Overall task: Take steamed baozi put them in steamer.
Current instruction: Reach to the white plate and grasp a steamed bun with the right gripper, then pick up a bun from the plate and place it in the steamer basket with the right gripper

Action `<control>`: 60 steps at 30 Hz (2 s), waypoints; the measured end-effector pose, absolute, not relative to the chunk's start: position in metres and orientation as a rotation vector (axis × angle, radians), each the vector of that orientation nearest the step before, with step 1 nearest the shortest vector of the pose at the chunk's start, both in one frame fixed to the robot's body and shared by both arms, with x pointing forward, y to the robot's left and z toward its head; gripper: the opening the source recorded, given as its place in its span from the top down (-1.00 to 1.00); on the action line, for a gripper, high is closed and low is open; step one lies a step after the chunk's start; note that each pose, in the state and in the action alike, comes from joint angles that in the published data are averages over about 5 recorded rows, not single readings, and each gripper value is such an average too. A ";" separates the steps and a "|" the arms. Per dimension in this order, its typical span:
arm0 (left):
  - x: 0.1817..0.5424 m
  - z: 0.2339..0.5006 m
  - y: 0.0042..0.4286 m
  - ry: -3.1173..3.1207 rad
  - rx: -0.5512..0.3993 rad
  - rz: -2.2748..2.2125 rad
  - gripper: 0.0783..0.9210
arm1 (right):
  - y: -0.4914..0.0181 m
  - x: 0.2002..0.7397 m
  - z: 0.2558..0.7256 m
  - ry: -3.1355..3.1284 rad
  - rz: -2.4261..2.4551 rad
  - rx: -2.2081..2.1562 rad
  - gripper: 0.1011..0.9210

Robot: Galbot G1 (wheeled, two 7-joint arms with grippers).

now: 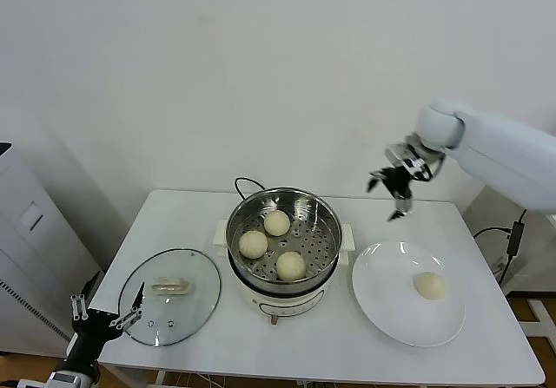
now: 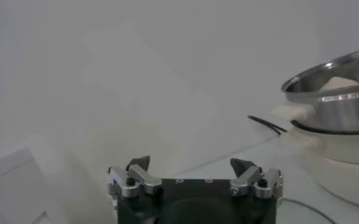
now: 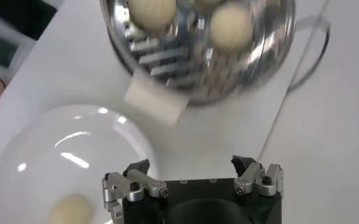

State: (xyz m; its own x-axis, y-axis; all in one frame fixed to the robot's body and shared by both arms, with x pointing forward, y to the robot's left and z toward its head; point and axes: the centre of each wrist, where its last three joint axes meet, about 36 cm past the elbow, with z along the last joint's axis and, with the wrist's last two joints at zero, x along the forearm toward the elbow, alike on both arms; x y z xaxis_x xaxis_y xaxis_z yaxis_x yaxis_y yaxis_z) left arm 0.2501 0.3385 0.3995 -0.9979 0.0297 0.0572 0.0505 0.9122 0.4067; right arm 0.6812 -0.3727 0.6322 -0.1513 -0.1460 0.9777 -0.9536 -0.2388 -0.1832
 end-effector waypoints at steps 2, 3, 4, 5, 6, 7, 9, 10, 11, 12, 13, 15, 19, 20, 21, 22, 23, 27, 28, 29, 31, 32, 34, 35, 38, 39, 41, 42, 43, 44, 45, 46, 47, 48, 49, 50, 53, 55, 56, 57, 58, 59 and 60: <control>0.250 0.399 0.339 -3.017 -0.063 -0.650 -0.77 | -0.389 0.676 0.611 -1.302 1.418 1.374 -0.76; 0.249 0.399 0.340 -3.015 -0.063 -0.652 -0.77 | -0.396 0.673 0.601 -1.301 1.398 1.359 -0.76; 0.249 0.399 0.340 -3.012 -0.062 -0.654 -0.77 | -0.403 0.670 0.591 -1.298 1.379 1.346 -0.76; 0.249 0.399 0.340 -3.010 -0.062 -0.656 -0.77 | -0.409 0.667 0.582 -1.296 1.362 1.334 -0.76; 0.249 0.399 0.340 -3.008 -0.061 -0.657 -0.77 | -0.414 0.664 0.573 -1.294 1.345 1.323 -0.76; 0.249 0.399 0.340 -3.007 -0.060 -0.658 -0.77 | -0.418 0.661 0.565 -1.291 1.330 1.313 -0.76; 0.249 0.399 0.339 -3.007 -0.058 -0.660 -0.77 | -0.426 0.656 0.549 -1.285 1.305 1.296 -0.76; 0.248 0.399 0.338 -3.006 -0.058 -0.660 -0.77 | -0.429 0.653 0.542 -1.281 1.294 1.288 -0.76; 0.248 0.399 0.338 -3.005 -0.057 -0.660 -0.77 | -0.432 0.651 0.536 -1.278 1.285 1.281 -0.76; 0.247 0.399 0.337 -3.004 -0.056 -0.660 -0.77 | -0.435 0.648 0.530 -1.274 1.277 1.274 -0.76; 0.247 0.399 0.337 -3.003 -0.055 -0.659 -0.77 | -0.438 0.646 0.524 -1.272 1.269 1.268 -0.76; 0.245 0.398 0.336 -3.000 -0.053 -0.657 -0.77 | -0.443 0.642 0.513 -1.269 1.252 1.256 -0.76; 0.242 0.396 0.337 -2.994 -0.048 -0.657 -0.77 | -0.450 0.635 0.495 -1.260 1.223 1.240 -0.76; 0.242 0.396 0.337 -2.993 -0.047 -0.658 -0.77 | -0.451 0.633 0.491 -1.258 1.218 1.237 -0.76; 0.241 0.396 0.337 -2.992 -0.046 -0.658 -0.77 | -0.452 0.632 0.488 -1.257 1.213 1.234 -0.76; 0.240 0.396 0.337 -2.991 -0.045 -0.659 -0.77 | -0.453 0.631 0.484 -1.257 1.210 1.231 -0.76; 0.240 0.396 0.337 -2.991 -0.044 -0.659 -0.77 | -0.454 0.630 0.481 -1.258 1.206 1.228 -0.76; 0.238 0.396 0.337 -2.990 -0.043 -0.656 -0.77 | -0.457 0.626 0.470 -1.265 1.198 1.218 -0.73; 0.237 0.396 0.337 -2.989 -0.043 -0.656 -0.77 | -0.458 0.626 0.468 -1.266 1.198 1.216 -0.70; 0.237 0.396 0.337 -2.989 -0.043 -0.656 -0.77 | -0.458 0.625 0.466 -1.267 1.198 1.213 -0.67; 0.237 0.395 0.337 -2.989 -0.042 -0.657 -0.77 | -0.459 0.623 0.463 -1.270 1.199 1.208 -0.55; 0.237 0.396 0.337 -2.989 -0.042 -0.657 -0.77 | -0.459 0.623 0.462 -1.271 1.200 1.205 -0.49; 0.236 0.396 0.337 -2.989 -0.040 -0.660 -0.77 | -0.461 0.622 0.461 -1.274 1.203 1.199 -0.35; 0.236 0.396 0.337 -2.989 -0.039 -0.661 -0.77 | -0.461 0.622 0.461 -1.275 1.205 1.197 -0.28; 0.236 0.396 0.338 -2.990 -0.037 -0.661 -0.77 | -0.462 0.621 0.461 -1.278 1.209 1.193 -0.07; 0.236 0.396 0.337 -2.991 -0.037 -0.660 -0.77 | -0.462 0.621 0.461 -1.280 1.210 1.193 -0.01; 0.235 0.396 0.337 -2.992 -0.036 -0.658 -0.77 | -0.462 0.621 0.462 -1.284 1.213 1.191 0.12; 0.235 0.396 0.337 -2.992 -0.036 -0.657 -0.77 | -0.462 0.621 0.463 -1.287 1.213 1.190 0.16; 0.235 0.396 0.337 -2.993 -0.035 -0.656 -0.77 | -0.461 0.621 0.465 -1.289 1.214 1.190 0.21; 0.235 0.396 0.337 -2.993 -0.035 -0.656 -0.77 | -0.461 0.621 0.467 -1.292 1.215 1.191 0.23; 0.235 0.396 0.337 -2.994 -0.035 -0.657 -0.77 | -0.459 0.621 0.469 -1.294 1.216 1.194 0.25; 0.235 0.396 0.337 -2.994 -0.034 -0.659 -0.77 | -0.457 0.623 0.473 -1.295 1.218 1.199 0.26; 0.235 0.397 0.338 -2.995 -0.034 -0.661 -0.77 | -0.454 0.624 0.477 -1.297 1.223 1.206 0.27; 0.236 0.398 0.338 -2.996 -0.033 -0.662 -0.77 | -0.450 0.627 0.483 -1.300 1.229 1.214 0.27; 0.236 0.398 0.338 -2.997 -0.033 -0.664 -0.77 | -0.446 0.630 0.490 -1.303 1.236 1.223 0.27; 0.236 0.399 0.339 -2.998 -0.032 -0.665 -0.77 | -0.441 0.633 0.498 -1.307 1.245 1.235 0.27; 0.237 0.400 0.340 -2.999 -0.033 -0.668 -0.77 | -0.421 0.647 0.532 -1.327 1.271 1.275 0.27; 0.238 0.400 0.340 -3.000 -0.033 -0.670 -0.77 | -0.405 0.658 0.560 -1.346 1.287 1.304 0.26; 0.238 0.401 0.340 -3.002 -0.034 -0.670 -0.77 | -0.396 0.664 0.576 -1.356 1.294 1.318 0.26; 0.239 0.401 0.340 -3.004 -0.034 -0.669 -0.77 | -0.387 0.669 0.593 -1.368 1.300 1.332 0.26; 0.240 0.401 0.339 -3.006 -0.035 -0.667 -0.77 | -0.378 0.674 0.609 -1.380 1.306 1.346 0.26; 0.241 0.402 0.339 -3.009 -0.036 -0.665 -0.77 | -0.369 0.678 0.627 -1.392 1.312 1.360 0.26; 0.241 0.402 0.338 -3.012 -0.037 -0.663 -0.77 | -0.359 0.682 0.644 -1.404 1.317 1.375 0.27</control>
